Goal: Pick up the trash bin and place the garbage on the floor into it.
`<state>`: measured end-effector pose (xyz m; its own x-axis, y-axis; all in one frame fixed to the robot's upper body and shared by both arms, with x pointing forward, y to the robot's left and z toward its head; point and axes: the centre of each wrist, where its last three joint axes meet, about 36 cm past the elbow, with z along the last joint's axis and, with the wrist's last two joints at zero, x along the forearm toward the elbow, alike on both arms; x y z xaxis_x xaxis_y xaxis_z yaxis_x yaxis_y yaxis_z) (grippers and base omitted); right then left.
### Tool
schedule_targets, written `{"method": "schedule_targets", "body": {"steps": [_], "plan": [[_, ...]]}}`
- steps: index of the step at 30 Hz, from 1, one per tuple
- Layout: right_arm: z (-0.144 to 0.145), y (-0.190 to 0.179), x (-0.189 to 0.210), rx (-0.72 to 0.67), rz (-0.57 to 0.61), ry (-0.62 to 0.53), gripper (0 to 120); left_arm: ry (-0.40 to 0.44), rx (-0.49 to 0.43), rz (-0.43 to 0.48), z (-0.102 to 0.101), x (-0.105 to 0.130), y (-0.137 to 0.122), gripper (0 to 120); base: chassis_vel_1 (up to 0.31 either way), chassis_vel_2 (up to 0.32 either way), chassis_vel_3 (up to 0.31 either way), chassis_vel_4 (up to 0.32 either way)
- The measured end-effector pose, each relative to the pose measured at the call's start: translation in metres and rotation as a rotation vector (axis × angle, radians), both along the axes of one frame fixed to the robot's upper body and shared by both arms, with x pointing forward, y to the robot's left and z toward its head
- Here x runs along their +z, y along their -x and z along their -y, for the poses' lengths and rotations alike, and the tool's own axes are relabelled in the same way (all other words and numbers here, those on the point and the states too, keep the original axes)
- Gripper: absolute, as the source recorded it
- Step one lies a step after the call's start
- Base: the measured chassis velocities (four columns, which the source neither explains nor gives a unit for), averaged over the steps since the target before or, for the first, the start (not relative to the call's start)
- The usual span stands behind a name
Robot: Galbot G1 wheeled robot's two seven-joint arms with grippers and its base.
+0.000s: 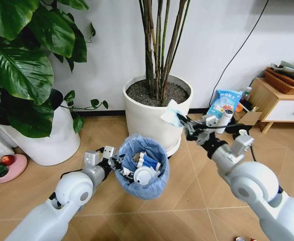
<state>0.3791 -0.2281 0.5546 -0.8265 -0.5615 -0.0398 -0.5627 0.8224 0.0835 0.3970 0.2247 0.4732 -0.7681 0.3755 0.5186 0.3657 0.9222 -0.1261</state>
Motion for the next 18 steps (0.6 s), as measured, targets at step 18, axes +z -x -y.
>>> {"method": "schedule_targets", "body": {"steps": [18], "plan": [[-0.049,0.003,-0.024,0.19,-0.087,0.002,0,0.004,0.012,-0.003,-0.001,-0.002,-0.008,0,0.0,0.0,0.0,0.0]]}}
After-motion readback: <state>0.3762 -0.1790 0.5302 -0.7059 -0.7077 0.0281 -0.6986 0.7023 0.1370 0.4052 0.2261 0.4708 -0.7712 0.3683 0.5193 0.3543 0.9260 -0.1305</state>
